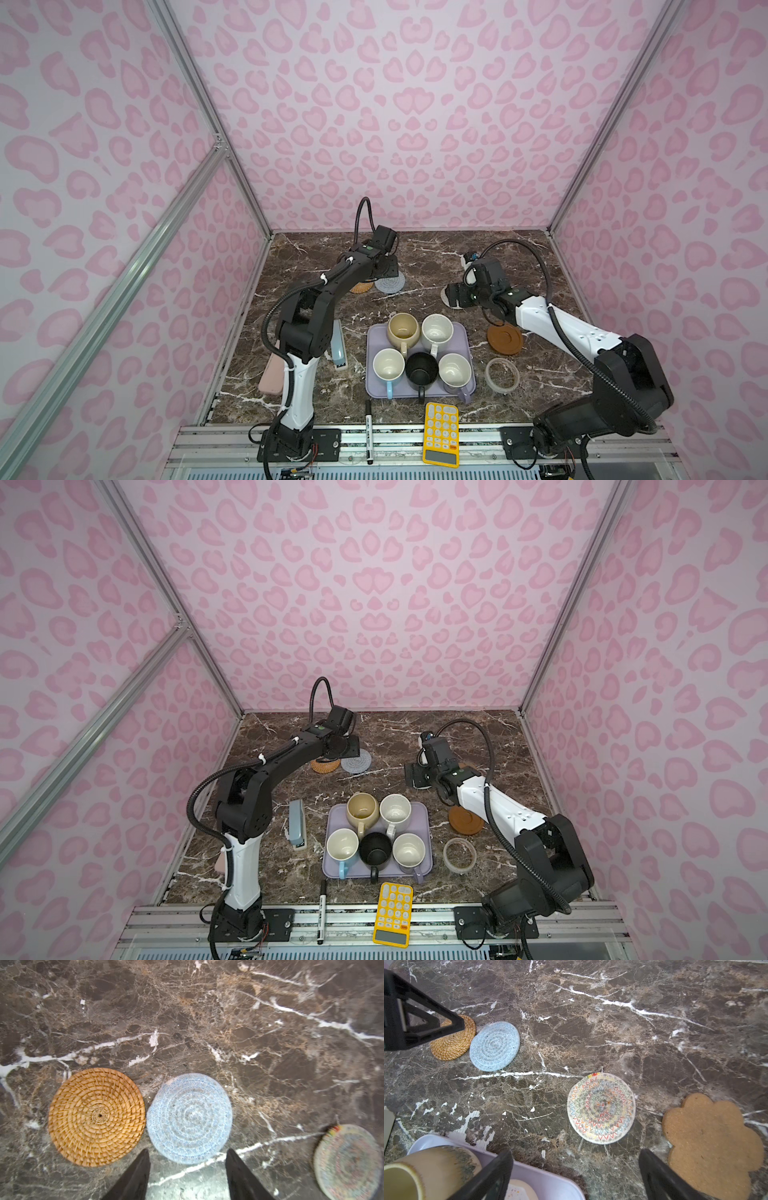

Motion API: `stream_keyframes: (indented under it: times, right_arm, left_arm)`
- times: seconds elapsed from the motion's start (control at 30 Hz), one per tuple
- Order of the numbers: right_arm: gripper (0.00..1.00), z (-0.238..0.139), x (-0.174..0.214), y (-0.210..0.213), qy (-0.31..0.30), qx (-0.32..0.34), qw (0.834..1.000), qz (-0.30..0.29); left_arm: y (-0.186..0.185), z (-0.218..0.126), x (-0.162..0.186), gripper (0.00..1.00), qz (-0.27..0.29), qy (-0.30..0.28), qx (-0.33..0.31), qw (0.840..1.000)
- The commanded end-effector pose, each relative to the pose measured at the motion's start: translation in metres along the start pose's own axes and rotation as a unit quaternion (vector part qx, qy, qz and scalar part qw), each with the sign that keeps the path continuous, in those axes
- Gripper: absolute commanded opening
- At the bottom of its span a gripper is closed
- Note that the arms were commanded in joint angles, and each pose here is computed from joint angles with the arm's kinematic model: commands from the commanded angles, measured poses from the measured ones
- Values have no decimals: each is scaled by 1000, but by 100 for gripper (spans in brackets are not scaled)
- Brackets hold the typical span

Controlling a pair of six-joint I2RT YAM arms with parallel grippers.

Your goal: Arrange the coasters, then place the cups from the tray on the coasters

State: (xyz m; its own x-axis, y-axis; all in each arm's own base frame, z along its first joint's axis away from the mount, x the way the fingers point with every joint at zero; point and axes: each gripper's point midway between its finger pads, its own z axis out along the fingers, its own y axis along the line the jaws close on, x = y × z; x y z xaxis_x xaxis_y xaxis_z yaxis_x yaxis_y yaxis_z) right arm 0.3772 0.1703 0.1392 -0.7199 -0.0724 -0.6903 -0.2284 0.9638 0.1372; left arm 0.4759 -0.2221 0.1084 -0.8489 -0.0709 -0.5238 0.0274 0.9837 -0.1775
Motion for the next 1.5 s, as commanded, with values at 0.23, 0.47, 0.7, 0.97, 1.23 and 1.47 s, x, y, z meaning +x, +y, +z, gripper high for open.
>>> stream_keyframes:
  times: [0.23, 0.47, 0.7, 0.97, 1.23, 1.47]
  right_arm:
    - [99, -19, -10, -7, -38, 0, 999, 39]
    - [92, -8, -18, -13, -41, -3, 996, 81]
    - [89, 15, -6, -21, -11, 10, 996, 87]
    - [82, 45, 17, -32, 34, 37, 996, 74]
    - [68, 71, 31, -25, 75, 22, 995, 70]
    - [56, 90, 43, -25, 101, 25, 992, 67]
  left_arm:
    - [-42, -113, -10, 98, -46, -87, 190, 977]
    - [-50, -154, 3, 98, -105, -122, 280, 946]
    - [-62, -169, 3, 98, -113, -143, 289, 940]
    - [-61, -135, 20, 98, -137, -123, 282, 942]
    - [-66, -114, 24, 98, -109, -106, 248, 957]
    - [-64, -105, 28, 98, -104, -108, 233, 961]
